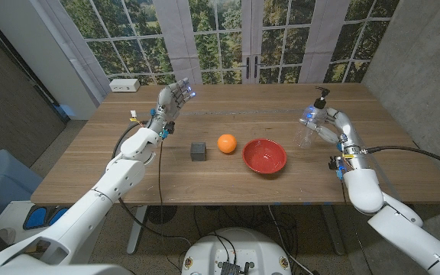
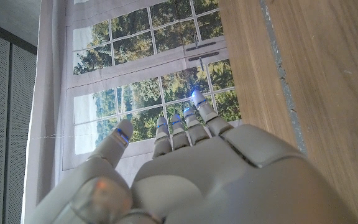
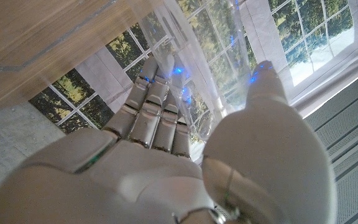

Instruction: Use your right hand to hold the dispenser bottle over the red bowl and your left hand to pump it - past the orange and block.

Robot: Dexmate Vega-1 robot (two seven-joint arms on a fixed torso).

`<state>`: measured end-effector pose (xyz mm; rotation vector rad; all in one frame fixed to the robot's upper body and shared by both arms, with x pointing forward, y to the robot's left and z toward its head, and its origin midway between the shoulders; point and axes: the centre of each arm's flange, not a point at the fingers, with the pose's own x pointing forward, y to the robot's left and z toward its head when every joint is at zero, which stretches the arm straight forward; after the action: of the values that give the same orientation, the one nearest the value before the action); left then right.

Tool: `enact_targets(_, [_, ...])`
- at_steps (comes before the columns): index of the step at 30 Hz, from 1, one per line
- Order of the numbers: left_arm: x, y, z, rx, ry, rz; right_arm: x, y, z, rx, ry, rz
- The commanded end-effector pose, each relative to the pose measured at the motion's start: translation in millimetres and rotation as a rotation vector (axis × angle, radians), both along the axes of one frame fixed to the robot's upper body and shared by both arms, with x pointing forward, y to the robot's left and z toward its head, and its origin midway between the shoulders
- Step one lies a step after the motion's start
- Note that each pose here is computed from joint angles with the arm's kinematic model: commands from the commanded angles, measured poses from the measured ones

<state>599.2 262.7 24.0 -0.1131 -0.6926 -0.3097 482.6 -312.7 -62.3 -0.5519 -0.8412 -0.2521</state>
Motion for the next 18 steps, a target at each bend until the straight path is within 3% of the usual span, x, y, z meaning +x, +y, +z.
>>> enact_targets(1, [-0.9,3.7,-3.5,-0.010,0.015,-0.011,-16.1,0.0,-7.6,-0.009,-0.005,-0.014])
enact_targets(6, [-0.8,4.9,-4.3,-0.007,0.016,-0.005,-24.6,-0.9,-12.5,-0.016,0.006,-0.034])
enact_targets(11, [-0.2,5.6,-4.9,0.000,0.021,-0.005,-25.0,1.5,-13.6,-0.031,0.014,-0.038])
enact_targets(18, [-1.8,7.5,-3.7,0.009,0.025,0.004,-29.1,15.0,-10.2,-0.114,-0.048,-0.069])
